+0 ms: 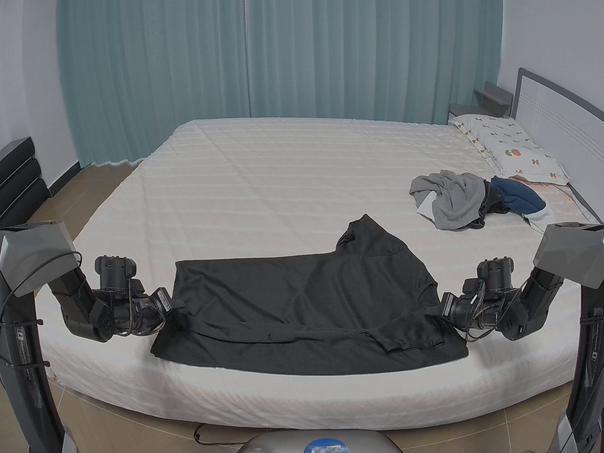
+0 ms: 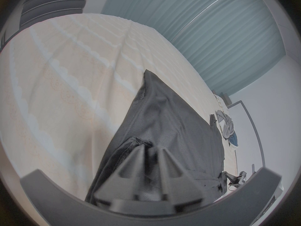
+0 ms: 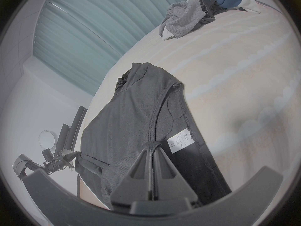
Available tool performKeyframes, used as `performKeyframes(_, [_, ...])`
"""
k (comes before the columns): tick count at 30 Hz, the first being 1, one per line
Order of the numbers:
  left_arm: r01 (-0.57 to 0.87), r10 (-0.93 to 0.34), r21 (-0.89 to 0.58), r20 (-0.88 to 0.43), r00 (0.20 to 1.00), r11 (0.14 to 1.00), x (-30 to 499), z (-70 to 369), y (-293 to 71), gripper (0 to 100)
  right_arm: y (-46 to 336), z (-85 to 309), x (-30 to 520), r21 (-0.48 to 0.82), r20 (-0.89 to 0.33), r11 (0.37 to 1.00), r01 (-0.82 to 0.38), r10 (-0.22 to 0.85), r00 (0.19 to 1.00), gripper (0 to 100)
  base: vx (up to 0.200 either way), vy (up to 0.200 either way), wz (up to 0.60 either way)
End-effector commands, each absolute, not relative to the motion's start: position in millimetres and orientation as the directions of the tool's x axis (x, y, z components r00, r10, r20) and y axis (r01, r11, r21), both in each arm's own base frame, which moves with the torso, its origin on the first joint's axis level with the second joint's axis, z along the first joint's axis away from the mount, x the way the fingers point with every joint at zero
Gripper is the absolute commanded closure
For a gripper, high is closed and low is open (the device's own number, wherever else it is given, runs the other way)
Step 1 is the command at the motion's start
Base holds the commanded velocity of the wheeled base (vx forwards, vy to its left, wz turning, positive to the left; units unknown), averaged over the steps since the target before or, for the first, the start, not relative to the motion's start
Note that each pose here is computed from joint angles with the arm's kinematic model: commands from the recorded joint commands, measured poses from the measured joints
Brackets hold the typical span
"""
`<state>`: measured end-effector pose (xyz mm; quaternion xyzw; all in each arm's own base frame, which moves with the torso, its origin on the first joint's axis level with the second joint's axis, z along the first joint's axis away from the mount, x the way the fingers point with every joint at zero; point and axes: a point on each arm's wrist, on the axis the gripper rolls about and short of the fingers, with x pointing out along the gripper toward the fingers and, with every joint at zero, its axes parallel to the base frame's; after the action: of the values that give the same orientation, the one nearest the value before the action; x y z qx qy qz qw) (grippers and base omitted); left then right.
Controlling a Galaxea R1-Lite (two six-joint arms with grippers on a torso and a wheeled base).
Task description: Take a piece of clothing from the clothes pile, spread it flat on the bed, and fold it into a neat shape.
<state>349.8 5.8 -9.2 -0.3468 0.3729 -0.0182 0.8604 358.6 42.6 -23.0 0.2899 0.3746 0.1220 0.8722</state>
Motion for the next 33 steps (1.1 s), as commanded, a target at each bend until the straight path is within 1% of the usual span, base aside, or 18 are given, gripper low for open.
performKeyframes(1, [-0.252,-0.274,-0.6,-0.646,0.713,0.76,345,-13,8,100,42,-22,359,0.598,-0.579,0.802,0.002,0.43,0.692,100,0.0,0.0,0.0])
performKeyframes(7, [-0.27,-0.263,-0.597,-0.653,0.711,0.755,341,-13,13,100,42,-20,359,0.598,-0.576,0.801,-0.001,0.431,0.695,100,0.0,0.0,0.0])
performKeyframes(13, [-0.266,-0.25,-0.612,-0.626,0.738,0.745,335,6,16,100,39,-11,355,0.605,-0.565,0.796,0.006,0.425,0.707,100,0.0,0.0,0.0])
performKeyframes(21, [-0.254,-0.247,-0.624,-0.602,0.759,0.739,318,29,15,100,36,14,338,0.623,-0.528,0.782,-0.005,0.425,0.735,100,0.0,0.0,0.0])
performKeyframes(22, [-0.245,-0.245,-0.626,-0.591,0.769,0.74,314,36,15,100,34,20,332,0.625,-0.505,0.781,-0.021,0.424,0.751,100,0.0,0.0,0.0])
performKeyframes(30, [-0.279,-0.159,-0.572,-0.597,0.786,0.771,304,43,18,100,32,35,309,0.624,-0.464,0.78,-0.051,0.422,0.779,100,0.0,0.0,0.0])
performKeyframes(33, [-0.284,-0.144,-0.547,-0.611,0.779,0.787,297,42,19,100,30,43,295,0.622,-0.463,0.782,-0.05,0.418,0.782,100,0.0,0.0,0.0])
